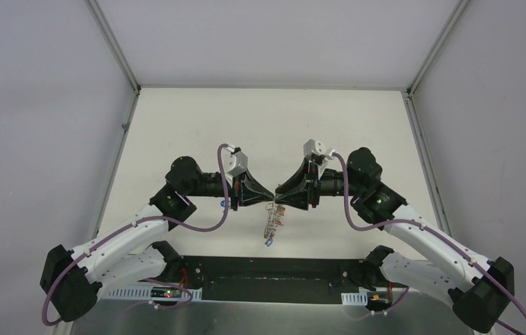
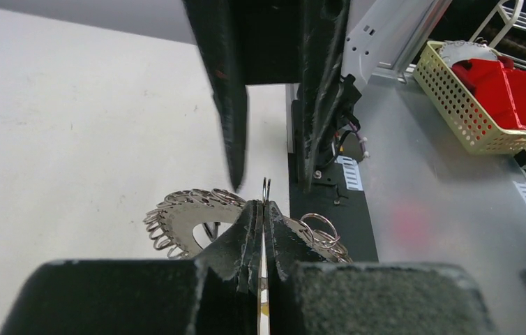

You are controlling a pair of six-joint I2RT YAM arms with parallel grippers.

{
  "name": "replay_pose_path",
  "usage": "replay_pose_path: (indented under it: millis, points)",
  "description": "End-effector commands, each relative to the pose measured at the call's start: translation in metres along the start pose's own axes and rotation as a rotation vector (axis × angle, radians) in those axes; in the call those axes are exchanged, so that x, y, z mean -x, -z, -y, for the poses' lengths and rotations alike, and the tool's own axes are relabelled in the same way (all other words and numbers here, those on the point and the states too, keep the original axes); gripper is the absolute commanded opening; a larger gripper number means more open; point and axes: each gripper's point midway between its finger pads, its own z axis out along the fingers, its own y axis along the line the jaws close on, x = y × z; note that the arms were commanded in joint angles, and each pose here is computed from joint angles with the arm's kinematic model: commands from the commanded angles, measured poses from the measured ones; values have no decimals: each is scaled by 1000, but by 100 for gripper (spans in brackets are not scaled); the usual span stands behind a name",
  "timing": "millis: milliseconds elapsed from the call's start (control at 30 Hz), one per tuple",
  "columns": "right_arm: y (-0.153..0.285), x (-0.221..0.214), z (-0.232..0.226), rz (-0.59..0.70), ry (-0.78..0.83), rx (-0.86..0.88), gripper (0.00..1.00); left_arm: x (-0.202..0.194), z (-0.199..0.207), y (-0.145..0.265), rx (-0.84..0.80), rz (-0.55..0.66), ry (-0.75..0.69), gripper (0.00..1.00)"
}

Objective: Put the keys on the keyring
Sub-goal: Adjust the keyring, then pick up the key from the center of the board.

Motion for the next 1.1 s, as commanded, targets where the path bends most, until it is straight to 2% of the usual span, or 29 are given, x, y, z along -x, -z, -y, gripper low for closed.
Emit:
replay_pose_path:
  millis: [0,67,100,200,367,433,633,700,900,1033,1067]
  points:
    - [-1,31,8,99,47,-76,56,18,2,6,58,18,-54,0]
    - [-2,34,16,111,14,-121,77,17,-4,13,133,1,-49,0]
    - [-2,35,20,114,0,-136,82,14,-7,19,178,-13,-45,0]
    - [-7,38,34,121,-48,-190,90,15,-9,35,267,-22,-77,0]
    - [-17,34,75,111,-207,-345,99,15,-12,70,451,-40,-76,0]
    - [-21,28,93,96,-290,-409,99,24,-11,87,532,-22,-85,0]
    - [-45,-15,133,-79,-515,-490,99,58,-7,145,792,-35,-146,0]
    - [-54,-27,141,-131,-576,-495,95,70,-2,162,848,-51,-184,0]
    - [-86,-81,143,-287,-755,-397,70,98,14,199,967,-67,-239,0]
    - [-107,-125,137,-380,-926,-396,44,104,21,210,990,-50,-252,0]
    - [-112,-137,135,-406,-964,-401,41,104,22,212,997,-43,-252,0]
